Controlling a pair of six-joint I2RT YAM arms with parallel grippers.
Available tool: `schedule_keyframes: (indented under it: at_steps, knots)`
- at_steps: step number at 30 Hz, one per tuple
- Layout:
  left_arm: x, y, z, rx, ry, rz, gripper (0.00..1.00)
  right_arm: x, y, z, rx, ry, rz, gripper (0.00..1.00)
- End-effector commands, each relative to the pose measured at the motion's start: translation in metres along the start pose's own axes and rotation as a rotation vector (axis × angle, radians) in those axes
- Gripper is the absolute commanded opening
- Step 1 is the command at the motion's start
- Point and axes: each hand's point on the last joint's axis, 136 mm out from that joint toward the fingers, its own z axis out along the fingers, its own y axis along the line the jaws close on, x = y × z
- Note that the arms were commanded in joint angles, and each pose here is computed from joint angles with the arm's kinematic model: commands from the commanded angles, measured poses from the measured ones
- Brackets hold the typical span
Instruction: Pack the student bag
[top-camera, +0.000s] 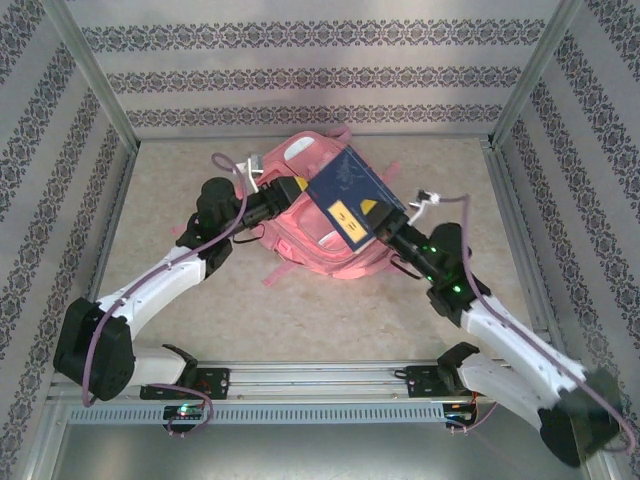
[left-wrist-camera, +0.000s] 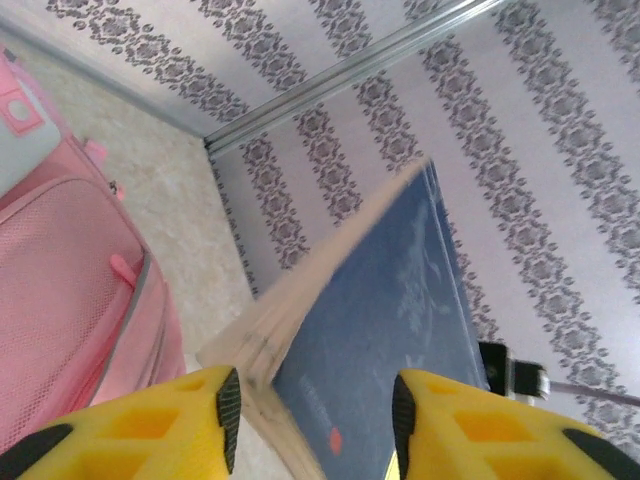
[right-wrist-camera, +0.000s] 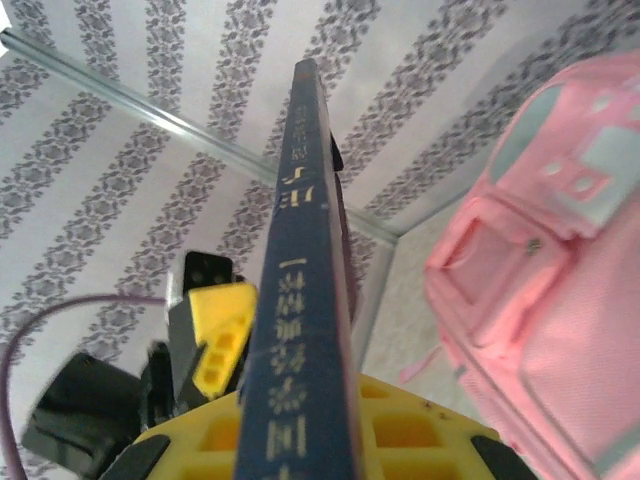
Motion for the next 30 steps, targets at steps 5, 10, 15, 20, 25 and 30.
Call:
schedule_keyframes:
  at_steps: [5,10,15,20,25,30]
  knots:
    - [0.055,0.014,0.049,-0.167,0.302,0.174,0.51,0.022,-0.065,-0.081,0.348,0.064,-0.147,0.00]
    - [0.077,0.025,0.078,-0.299,0.430,0.295,0.57,0.022,-0.092,-0.134,0.530,0.038,-0.190,0.00]
    - [0.088,0.045,0.098,-0.457,0.505,0.474,0.60,0.017,-0.110,-0.168,0.691,0.009,-0.211,0.00]
    - [0.099,0.075,0.113,-0.565,0.555,0.574,0.62,0.009,-0.109,-0.175,0.731,-0.007,-0.245,0.00]
    - [0.102,0.102,0.132,-0.595,0.586,0.639,0.63,0.018,-0.101,-0.165,0.684,0.055,-0.222,0.00]
    - [0.107,0.112,0.155,-0.560,0.605,0.637,0.62,0.024,-0.096,-0.164,0.677,0.109,-0.214,0.00]
